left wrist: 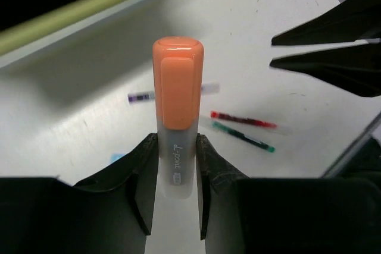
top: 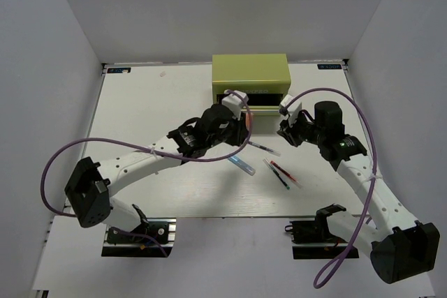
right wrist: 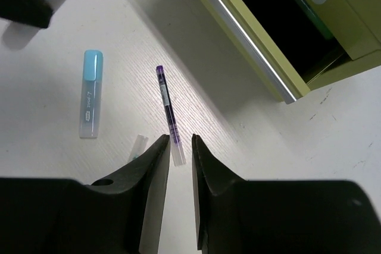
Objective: Sort the stationery into containers
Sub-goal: Place the pen in the drawer.
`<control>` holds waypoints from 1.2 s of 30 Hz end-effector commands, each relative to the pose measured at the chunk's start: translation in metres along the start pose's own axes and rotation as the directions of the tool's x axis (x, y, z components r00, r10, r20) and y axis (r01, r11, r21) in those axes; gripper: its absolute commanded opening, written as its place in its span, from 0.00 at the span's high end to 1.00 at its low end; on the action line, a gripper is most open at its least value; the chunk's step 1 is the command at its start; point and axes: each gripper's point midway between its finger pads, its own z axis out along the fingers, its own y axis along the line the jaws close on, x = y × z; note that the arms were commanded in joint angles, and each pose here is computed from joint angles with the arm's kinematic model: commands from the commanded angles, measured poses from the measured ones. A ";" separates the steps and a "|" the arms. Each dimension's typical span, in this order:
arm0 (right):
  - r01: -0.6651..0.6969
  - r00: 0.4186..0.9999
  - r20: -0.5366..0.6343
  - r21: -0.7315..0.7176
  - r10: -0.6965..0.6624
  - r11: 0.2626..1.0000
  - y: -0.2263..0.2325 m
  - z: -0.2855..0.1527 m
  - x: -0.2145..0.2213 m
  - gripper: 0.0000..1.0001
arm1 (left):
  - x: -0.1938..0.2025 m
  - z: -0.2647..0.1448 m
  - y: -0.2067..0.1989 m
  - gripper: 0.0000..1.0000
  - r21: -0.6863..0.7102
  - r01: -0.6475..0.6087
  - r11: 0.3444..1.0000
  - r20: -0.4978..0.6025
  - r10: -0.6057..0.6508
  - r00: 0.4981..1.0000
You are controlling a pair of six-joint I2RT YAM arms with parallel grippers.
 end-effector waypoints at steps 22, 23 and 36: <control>-0.002 0.997 0.078 0.068 -0.003 0.998 -0.003 -0.016 0.000 0.69 | -0.153 0.096 0.066 1.00 -0.386 -0.597 0.703 0.216 0.698 0.683; -0.004 0.997 0.077 0.069 -0.002 0.998 -0.003 -0.016 0.002 0.69 | -0.160 0.094 0.069 1.00 -0.396 -0.588 0.705 0.224 0.696 0.683; -0.014 0.998 0.069 0.061 0.010 0.998 -0.001 -0.015 0.008 0.57 | -0.152 0.103 0.081 0.62 -0.412 -0.578 0.704 0.196 0.688 0.699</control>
